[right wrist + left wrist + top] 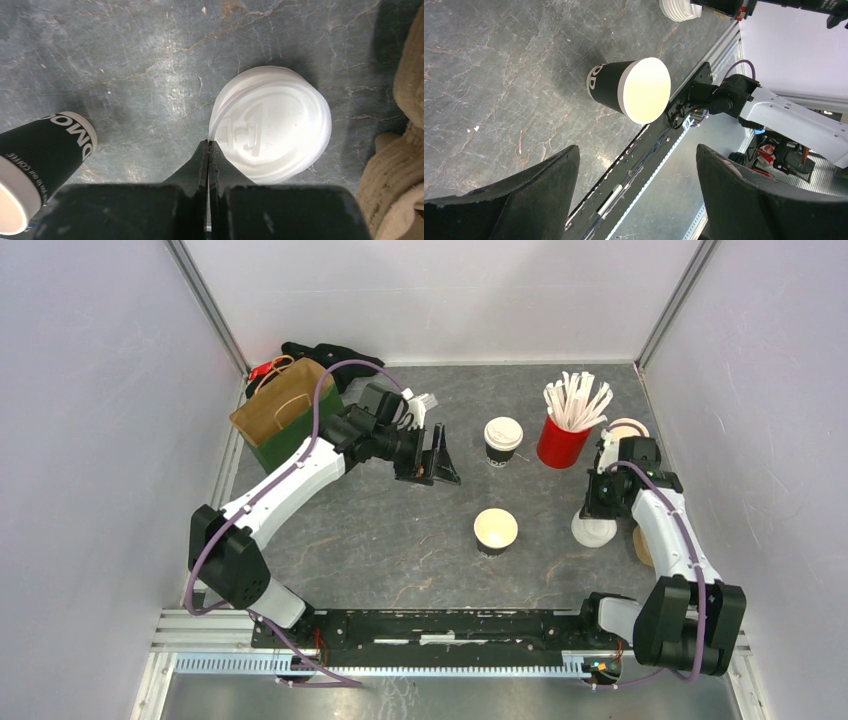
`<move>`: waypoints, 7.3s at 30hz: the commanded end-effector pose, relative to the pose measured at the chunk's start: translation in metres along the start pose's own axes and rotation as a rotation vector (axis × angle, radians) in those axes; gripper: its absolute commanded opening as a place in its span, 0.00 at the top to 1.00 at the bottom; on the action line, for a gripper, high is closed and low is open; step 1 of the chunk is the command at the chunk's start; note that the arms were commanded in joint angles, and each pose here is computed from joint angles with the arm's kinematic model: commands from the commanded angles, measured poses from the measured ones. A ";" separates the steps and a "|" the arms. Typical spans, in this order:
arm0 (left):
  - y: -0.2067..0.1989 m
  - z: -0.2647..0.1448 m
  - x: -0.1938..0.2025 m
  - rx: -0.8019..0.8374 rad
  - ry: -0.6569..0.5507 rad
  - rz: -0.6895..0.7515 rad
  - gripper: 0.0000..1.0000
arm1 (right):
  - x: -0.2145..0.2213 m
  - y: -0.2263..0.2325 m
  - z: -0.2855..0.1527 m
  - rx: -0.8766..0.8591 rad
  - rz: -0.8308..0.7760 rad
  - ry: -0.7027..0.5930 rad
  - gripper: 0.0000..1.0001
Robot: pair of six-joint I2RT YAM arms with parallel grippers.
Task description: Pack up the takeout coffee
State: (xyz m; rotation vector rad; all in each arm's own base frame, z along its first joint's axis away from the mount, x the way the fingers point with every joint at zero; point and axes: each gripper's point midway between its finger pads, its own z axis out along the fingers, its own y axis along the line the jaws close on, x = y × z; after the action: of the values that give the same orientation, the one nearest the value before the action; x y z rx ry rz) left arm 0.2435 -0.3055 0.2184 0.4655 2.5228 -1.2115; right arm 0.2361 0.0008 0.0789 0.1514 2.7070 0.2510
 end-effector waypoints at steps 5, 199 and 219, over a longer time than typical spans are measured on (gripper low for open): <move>-0.013 -0.004 -0.021 0.015 -0.047 0.032 0.08 | -0.038 0.006 -0.038 0.024 0.016 -0.147 1.00; -0.063 0.100 0.050 -0.600 0.035 0.296 0.27 | -0.070 0.111 -0.266 -0.131 -0.420 -0.712 0.02; -0.041 0.111 0.052 -0.704 0.091 0.343 0.25 | -0.064 0.106 -0.256 -0.109 -0.428 -0.699 0.02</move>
State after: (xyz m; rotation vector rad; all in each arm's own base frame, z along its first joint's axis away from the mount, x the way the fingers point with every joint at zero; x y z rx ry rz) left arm 0.1809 -0.4035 0.1534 0.6915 2.6263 -0.1685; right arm 0.1940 0.0596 0.3525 -0.3219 1.9810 0.1960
